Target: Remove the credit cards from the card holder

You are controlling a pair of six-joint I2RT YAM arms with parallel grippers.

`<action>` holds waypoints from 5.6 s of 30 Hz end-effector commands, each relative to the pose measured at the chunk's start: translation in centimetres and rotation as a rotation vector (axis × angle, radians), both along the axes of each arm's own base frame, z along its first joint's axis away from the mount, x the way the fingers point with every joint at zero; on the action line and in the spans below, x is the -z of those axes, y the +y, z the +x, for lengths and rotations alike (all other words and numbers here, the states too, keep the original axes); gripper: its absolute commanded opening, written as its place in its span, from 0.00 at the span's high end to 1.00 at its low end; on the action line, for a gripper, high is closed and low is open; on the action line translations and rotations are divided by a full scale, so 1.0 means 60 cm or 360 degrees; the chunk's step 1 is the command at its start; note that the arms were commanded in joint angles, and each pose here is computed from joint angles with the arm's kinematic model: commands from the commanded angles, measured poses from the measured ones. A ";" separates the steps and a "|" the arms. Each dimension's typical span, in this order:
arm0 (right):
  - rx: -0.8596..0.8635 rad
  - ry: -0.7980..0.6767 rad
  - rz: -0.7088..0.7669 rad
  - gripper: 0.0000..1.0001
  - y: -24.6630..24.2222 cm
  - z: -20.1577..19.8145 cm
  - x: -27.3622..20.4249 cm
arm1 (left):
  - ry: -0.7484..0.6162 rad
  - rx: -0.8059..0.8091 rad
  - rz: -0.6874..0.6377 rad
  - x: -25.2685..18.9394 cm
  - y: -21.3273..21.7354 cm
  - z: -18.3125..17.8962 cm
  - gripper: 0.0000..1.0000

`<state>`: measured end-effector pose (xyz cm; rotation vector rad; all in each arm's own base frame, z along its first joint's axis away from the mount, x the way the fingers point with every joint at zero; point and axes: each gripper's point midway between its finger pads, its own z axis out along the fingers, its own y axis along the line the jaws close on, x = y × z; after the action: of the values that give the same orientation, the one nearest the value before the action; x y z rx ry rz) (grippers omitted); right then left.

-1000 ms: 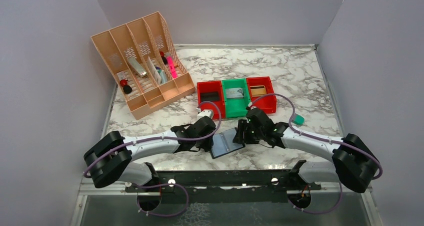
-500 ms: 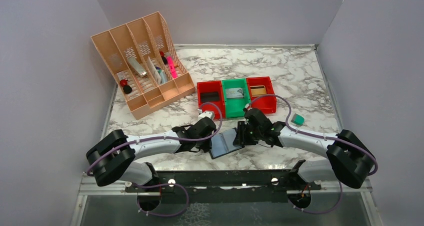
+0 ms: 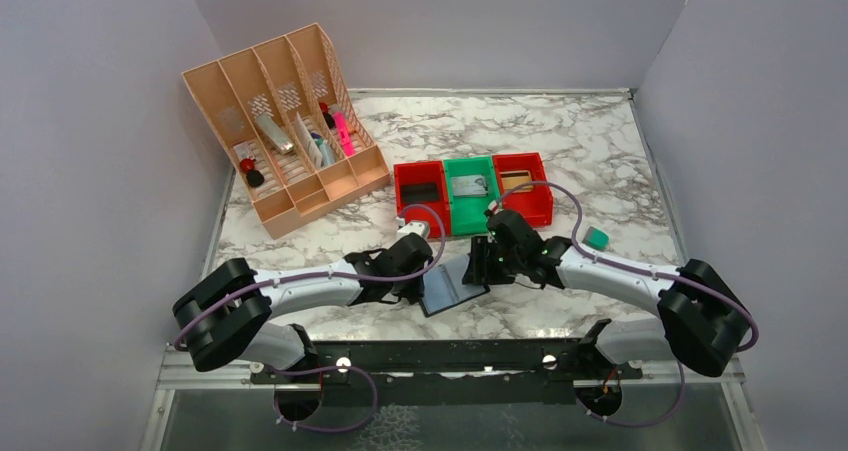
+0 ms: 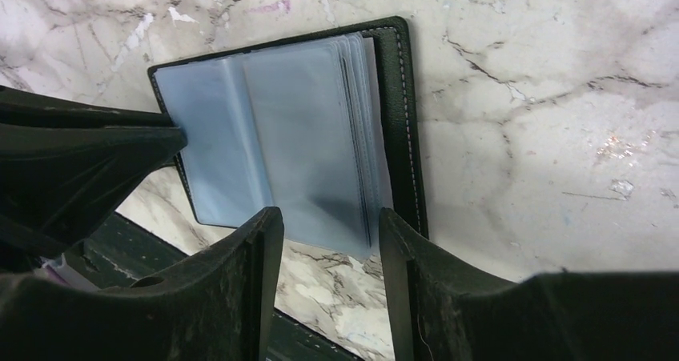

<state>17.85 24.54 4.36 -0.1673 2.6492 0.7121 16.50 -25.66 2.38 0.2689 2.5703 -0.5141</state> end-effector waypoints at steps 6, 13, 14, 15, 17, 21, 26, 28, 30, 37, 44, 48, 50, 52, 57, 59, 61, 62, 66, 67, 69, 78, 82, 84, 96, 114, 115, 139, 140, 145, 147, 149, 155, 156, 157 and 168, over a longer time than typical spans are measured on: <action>0.0015 -0.0086 -0.0044 0.46 -0.008 0.013 -0.029 | 0.0028 0.0042 -0.0016 0.009 -0.006 -0.008 0.85; -0.0114 0.0025 0.0026 0.47 0.020 -0.004 -0.012 | 0.0024 0.0044 -0.0026 0.007 -0.009 -0.007 0.85; -0.0114 0.0037 0.0018 0.47 0.020 -0.005 -0.007 | 0.0026 0.0042 -0.0025 0.008 -0.008 -0.007 0.85; -0.0119 0.0040 0.0013 0.48 0.019 -0.006 -0.003 | 0.0025 0.0041 -0.0026 0.008 -0.008 -0.007 0.85; -0.0122 0.0019 0.0015 0.48 0.017 -0.004 0.000 | 0.0024 0.0036 -0.0030 0.007 -0.008 -0.007 0.85; -0.0113 0.0024 -0.0031 0.48 0.008 -0.005 0.008 | 0.0021 0.0045 -0.0023 0.007 -0.008 -0.007 0.85; -0.0089 -0.0011 -0.0060 0.48 0.001 0.001 -0.003 | 0.0027 0.0047 -0.0026 0.007 -0.011 -0.006 0.85; -0.0050 -0.0053 -0.0085 0.47 -0.006 0.009 -0.015 | 0.0027 0.0052 -0.0031 0.006 -0.012 -0.007 0.86; -0.0041 -0.0092 -0.0095 0.47 -0.010 0.014 -0.025 | 0.0031 0.0058 -0.0033 0.006 -0.012 -0.008 0.86; -0.0111 -0.0016 -0.0047 0.47 0.005 0.001 -0.007 | 0.0023 0.0066 -0.0048 0.002 -0.016 -0.006 0.86; -0.0123 0.0080 -0.0028 0.49 0.011 -0.013 0.017 | 0.0027 0.0075 -0.0047 0.003 -0.017 -0.007 0.86; -0.0153 0.0074 0.0021 0.52 0.019 -0.016 0.010 | 0.0026 0.0075 -0.0048 0.003 -0.016 -0.008 0.86; -0.0175 0.0067 0.0056 0.53 0.025 -0.017 0.002 | 0.0025 0.0074 -0.0049 0.003 -0.016 -0.008 0.86; -0.0187 0.0078 0.0080 0.53 0.029 -0.020 -0.001 | 0.0025 0.0076 -0.0050 0.003 -0.016 -0.008 0.86; -0.0248 0.0127 0.0187 0.53 0.049 -0.031 -0.006 | 0.0027 0.0075 -0.0055 0.004 -0.018 -0.008 0.86; -0.0273 0.0147 0.0250 0.53 0.061 -0.034 -0.011 | 0.0029 0.0074 -0.0052 0.005 -0.017 -0.008 0.86; -0.0303 0.0173 0.0312 0.53 0.072 -0.040 -0.015 | 0.0030 0.0073 -0.0053 0.005 -0.017 -0.008 0.87; -0.0317 0.0182 0.0340 0.53 0.076 -0.041 -0.017 | 0.0031 0.0072 -0.0051 0.006 -0.016 -0.009 0.87; -0.0407 0.0205 0.0463 0.52 0.099 -0.049 -0.029 | 0.0013 0.0063 -0.0059 0.001 -0.016 -0.006 0.86; -0.0427 0.0217 0.0487 0.52 0.104 -0.052 -0.031 | 0.0009 0.0056 -0.0060 0.000 -0.015 -0.005 0.86; -0.0470 0.0237 0.0521 0.52 0.111 -0.055 -0.034 | -0.0003 0.0039 -0.0066 -0.003 -0.012 -0.004 0.85; -0.0597 0.0280 0.0636 0.52 0.132 -0.066 -0.044 | -0.0067 -0.0070 -0.0050 -0.020 0.009 0.006 0.81; -0.0668 0.0306 0.0673 0.51 0.138 -0.078 -0.046 | -0.0122 -0.0158 -0.0051 -0.037 0.027 0.013 0.80; -0.0742 0.0316 0.0721 0.50 0.145 -0.089 -0.052 | -0.0160 -0.0220 -0.0060 -0.048 0.039 0.017 0.79; -0.0594 0.0348 0.0457 0.51 0.141 -0.087 0.020 | -0.0286 -0.0341 -0.0244 -0.098 0.063 0.020 0.65; -0.0296 0.0326 0.0400 0.81 0.099 -0.086 0.056 | -0.0250 0.0054 -0.0312 -0.131 -0.087 0.081 0.60; -0.0280 0.0315 0.0400 0.82 0.097 -0.085 0.056 | -0.0209 0.0067 -0.0320 -0.118 -0.094 0.077 0.63; 0.0018 -0.0117 -0.0182 0.54 -0.018 0.002 -0.003 | 0.0136 0.0188 -0.0211 -0.013 -0.043 -0.017 0.82; -0.0002 -0.0106 -0.0193 0.53 -0.016 0.000 0.000 | 0.0137 0.0176 -0.0202 -0.011 -0.039 -0.018 0.82; -0.0002 -0.0103 -0.0317 0.46 -0.028 0.009 0.009 | 0.0141 0.0139 -0.0150 -0.005 -0.020 -0.022 0.81; -0.0018 -0.0118 -0.0319 0.45 -0.027 0.011 0.010 | 0.0141 0.0133 -0.0134 -0.003 -0.015 -0.023 0.81; -0.0030 -0.0117 -0.0328 0.45 -0.026 0.012 0.013 | 0.0139 0.0134 -0.0118 0.000 -0.011 -0.024 0.81; -0.0099 -0.0047 -0.0287 0.50 -0.011 0.000 0.025 | 0.0154 0.0119 -0.0057 0.015 0.000 -0.026 0.81; -0.0109 -0.0040 -0.0266 0.51 -0.007 -0.002 0.025 | 0.0152 0.0111 -0.0055 0.016 0.001 -0.026 0.81; -0.0113 -0.0041 -0.0250 0.53 -0.005 -0.002 0.024 | 0.0149 0.0105 -0.0051 0.016 0.002 -0.025 0.81; -0.0114 -0.0079 -0.0280 0.48 -0.009 0.004 0.004 | 0.0135 0.0095 -0.0053 0.017 0.001 -0.023 0.82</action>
<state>17.60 23.34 2.56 -0.3053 2.6942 0.4688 15.49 -27.33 2.84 0.3317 2.6023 -0.7029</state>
